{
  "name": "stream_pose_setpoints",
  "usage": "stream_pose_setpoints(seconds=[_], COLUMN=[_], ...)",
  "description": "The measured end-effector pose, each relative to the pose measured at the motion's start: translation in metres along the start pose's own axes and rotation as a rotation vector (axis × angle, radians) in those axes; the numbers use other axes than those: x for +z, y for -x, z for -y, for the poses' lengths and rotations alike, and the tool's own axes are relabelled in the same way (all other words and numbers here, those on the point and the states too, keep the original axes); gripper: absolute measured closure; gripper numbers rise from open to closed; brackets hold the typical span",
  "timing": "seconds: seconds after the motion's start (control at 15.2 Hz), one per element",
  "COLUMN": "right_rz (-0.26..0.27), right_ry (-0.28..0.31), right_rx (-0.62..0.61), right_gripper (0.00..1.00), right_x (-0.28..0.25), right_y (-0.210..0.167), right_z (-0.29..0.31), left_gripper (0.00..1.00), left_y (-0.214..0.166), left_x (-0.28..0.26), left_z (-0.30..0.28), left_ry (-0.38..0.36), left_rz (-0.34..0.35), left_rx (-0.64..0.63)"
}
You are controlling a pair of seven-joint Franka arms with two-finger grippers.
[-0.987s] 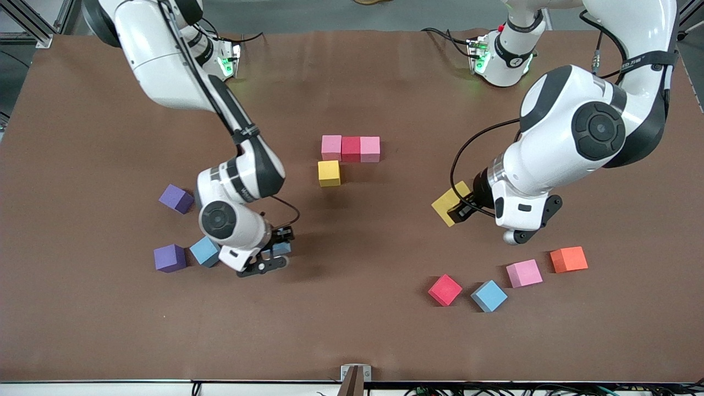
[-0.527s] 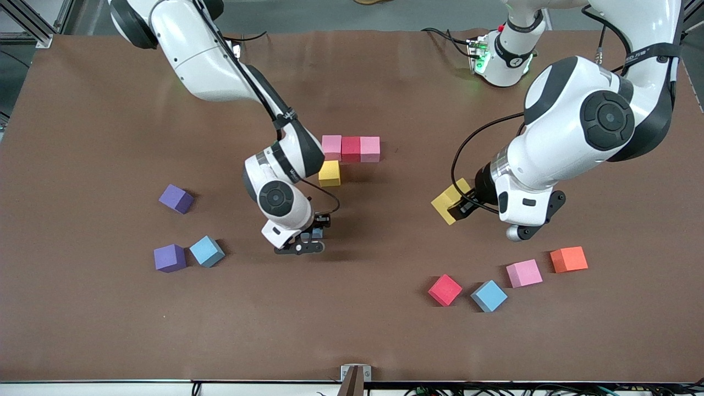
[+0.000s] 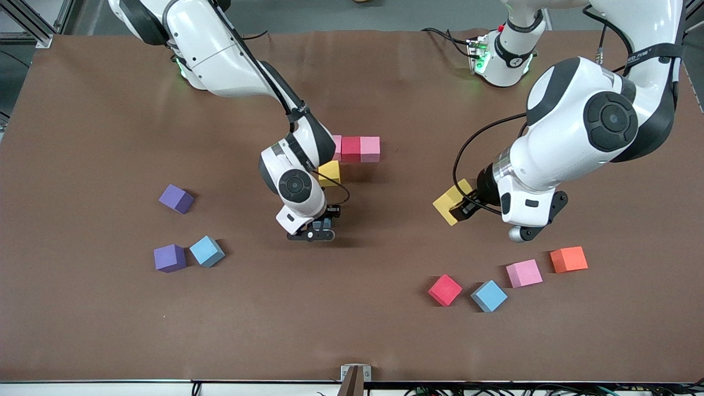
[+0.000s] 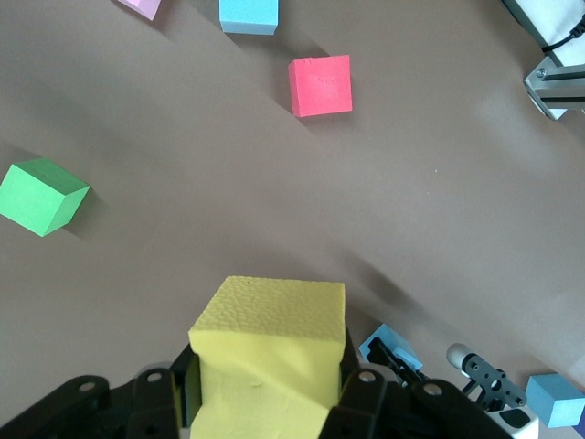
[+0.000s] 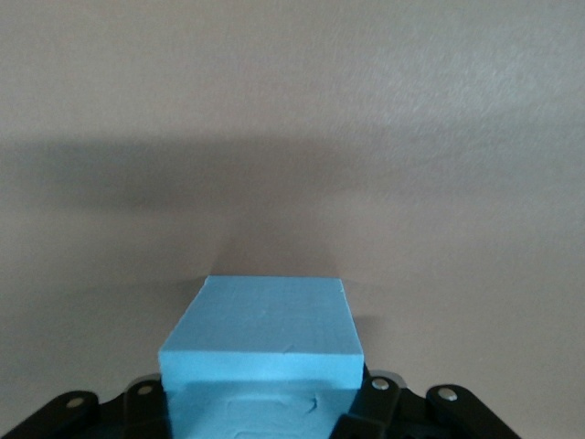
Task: Arrange 11 blocks into digit 3
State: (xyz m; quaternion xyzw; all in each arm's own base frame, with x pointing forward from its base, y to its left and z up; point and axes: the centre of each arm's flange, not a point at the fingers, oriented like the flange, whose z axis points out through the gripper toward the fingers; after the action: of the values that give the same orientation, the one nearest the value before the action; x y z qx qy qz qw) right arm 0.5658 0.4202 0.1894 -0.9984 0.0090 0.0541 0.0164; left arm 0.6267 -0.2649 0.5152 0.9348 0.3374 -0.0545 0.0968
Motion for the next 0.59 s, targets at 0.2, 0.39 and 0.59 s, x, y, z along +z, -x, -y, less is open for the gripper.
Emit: stream_pose_setpoints(seconds=[0.2,0.39,0.59], right_rz=[0.006,0.005,0.008], right_ry=[0.006,0.008,0.011], right_rx=[0.003,-0.013,-0.025], right_gripper=[0.38,0.38,0.38], right_x=[0.002,0.004,0.005], right_y=[0.011,0.026,0.036], right_z=[0.007,0.012,0.015], left_gripper=[0.44,0.44,0.44], left_y=[0.005,0.009,0.015], left_x=[0.005,0.008,0.002], left_z=[0.004,0.008,0.009], left_ry=[-0.050,-0.083,-0.091], left_rz=[0.025,0.043,0.043], left_rx=[0.004,0.007,0.015])
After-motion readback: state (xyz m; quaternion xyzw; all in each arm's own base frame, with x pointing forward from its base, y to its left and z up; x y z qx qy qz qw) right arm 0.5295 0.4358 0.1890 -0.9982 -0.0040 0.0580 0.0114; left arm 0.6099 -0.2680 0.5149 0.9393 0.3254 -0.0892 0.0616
